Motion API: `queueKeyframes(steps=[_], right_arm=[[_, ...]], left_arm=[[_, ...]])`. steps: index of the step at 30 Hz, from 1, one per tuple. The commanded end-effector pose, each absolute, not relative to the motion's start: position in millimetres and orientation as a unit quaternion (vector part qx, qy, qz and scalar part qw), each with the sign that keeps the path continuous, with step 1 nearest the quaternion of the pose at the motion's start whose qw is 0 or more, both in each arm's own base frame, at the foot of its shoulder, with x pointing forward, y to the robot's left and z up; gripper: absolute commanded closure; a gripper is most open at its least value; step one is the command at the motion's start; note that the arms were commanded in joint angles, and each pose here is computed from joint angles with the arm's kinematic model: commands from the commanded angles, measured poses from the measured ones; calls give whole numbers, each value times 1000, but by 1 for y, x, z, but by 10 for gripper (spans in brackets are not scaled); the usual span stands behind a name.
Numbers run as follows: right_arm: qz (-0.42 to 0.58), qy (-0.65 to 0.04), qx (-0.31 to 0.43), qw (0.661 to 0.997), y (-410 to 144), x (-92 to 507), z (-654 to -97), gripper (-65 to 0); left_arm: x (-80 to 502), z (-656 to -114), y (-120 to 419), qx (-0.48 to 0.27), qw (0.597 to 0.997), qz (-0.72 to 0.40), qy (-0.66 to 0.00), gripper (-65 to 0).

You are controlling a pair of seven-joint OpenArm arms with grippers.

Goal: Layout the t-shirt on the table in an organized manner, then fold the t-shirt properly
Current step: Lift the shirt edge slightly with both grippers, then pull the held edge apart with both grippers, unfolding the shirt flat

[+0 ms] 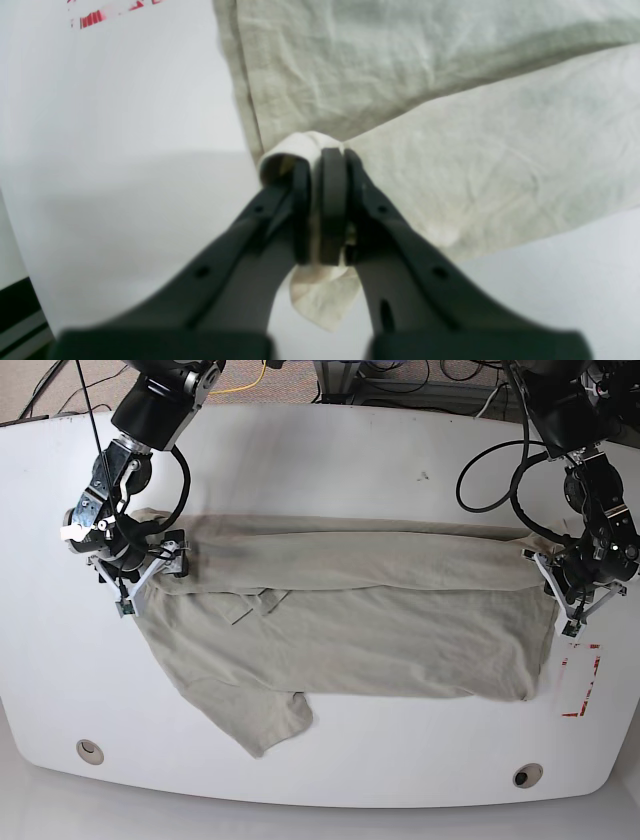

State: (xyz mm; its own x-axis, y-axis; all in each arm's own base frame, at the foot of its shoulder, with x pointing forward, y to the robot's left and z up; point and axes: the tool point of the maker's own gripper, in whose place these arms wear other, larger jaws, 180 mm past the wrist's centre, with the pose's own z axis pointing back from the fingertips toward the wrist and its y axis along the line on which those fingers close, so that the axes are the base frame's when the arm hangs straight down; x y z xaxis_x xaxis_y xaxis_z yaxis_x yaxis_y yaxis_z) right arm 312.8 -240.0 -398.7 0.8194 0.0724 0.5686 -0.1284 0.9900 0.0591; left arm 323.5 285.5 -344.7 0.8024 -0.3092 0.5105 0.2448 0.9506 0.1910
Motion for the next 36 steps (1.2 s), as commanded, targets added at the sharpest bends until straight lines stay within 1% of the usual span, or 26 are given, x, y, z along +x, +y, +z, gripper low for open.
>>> queueKeyframes(steps=[1,4,5,6,7,8,10,11,16,21,25,27,29,36], right_arm=[[51,-326,45,943,-243,327,-385,-409],[52,-326,46,943,-242,328,-385,-314],[52,-326,46,943,-242,328,-385,-254],[52,-326,46,943,-242,328,-385,-228],[52,-326,46,943,-242,328,-385,-170],[52,-326,46,943,-242,328,-385,-127],[53,-327,46,942,-242,328,-385,-62],[54,-327,45,942,-242,328,-384,-51],[57,-336,34,940,-245,328,-376,-48],[66,-327,10,943,-251,316,-368,-43],[68,-313,-8,947,-257,306,-363,-40],[71,-303,-17,950,-258,297,-362,-13],[75,-304,-26,949,-259,291,-359,0],[81,-303,-38,949,-254,271,-356,0]], left_arm=[[333,-330,289,67,939,-149,-301,0],[333,-330,289,67,939,-149,-301,0],[333,-330,289,67,939,-149,-301,0],[333,-330,289,67,939,-149,-301,0],[333,-330,289,67,939,-149,-301,0],[333,-330,289,67,939,-149,-301,0],[333,-330,289,67,939,-149,-301,0],[333,-330,289,67,939,-149,-301,0],[333,-330,289,67,939,-150,-301,0],[334,-328,291,69,938,-153,-302,0],[333,-323,298,82,935,-176,-298,0],[334,-321,301,86,934,-176,-299,0],[334,-321,301,86,934,-176,-298,0],[332,-322,303,88,935,-177,-295,0]])
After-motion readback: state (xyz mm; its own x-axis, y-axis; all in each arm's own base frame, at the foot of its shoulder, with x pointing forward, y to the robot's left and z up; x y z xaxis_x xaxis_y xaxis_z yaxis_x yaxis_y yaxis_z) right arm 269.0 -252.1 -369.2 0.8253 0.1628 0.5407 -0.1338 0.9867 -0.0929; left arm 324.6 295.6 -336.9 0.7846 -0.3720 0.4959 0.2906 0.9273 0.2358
